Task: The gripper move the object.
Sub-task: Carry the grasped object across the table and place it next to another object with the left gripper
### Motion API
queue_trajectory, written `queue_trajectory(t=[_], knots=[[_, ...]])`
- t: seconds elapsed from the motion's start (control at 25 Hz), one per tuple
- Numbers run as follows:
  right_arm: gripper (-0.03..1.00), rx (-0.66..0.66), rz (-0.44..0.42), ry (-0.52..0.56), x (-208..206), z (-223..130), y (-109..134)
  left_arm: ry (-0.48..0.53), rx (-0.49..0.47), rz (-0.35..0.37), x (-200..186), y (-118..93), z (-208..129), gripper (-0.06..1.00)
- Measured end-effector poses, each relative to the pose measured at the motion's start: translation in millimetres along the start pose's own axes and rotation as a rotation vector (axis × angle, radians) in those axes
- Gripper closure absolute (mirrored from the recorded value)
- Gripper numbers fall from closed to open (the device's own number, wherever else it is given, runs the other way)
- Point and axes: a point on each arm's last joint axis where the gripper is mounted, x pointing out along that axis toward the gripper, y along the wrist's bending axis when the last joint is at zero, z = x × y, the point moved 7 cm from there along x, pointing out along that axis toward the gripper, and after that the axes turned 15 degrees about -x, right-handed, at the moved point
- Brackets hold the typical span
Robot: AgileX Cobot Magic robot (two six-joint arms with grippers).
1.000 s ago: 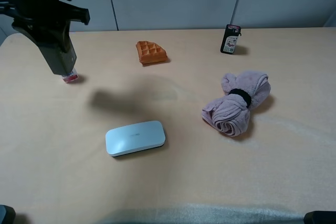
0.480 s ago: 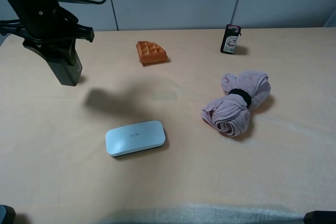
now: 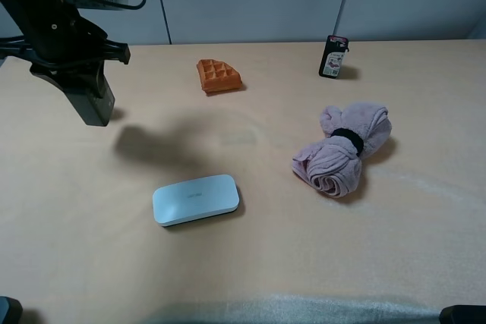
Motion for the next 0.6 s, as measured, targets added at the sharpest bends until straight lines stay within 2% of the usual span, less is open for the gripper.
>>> queue_trajectory(t=[0.4,0.6], knots=[[0.27,0.000,0.000,0.000,0.0,0.0,0.0,-0.012,-0.009,-0.008,0.3,-1.0,2.0,0.46],[0.27,0.000,0.000,0.000,0.0,0.0,0.0,0.016,-0.006,0.007,9.9,0.6,-3.3,0.46]])
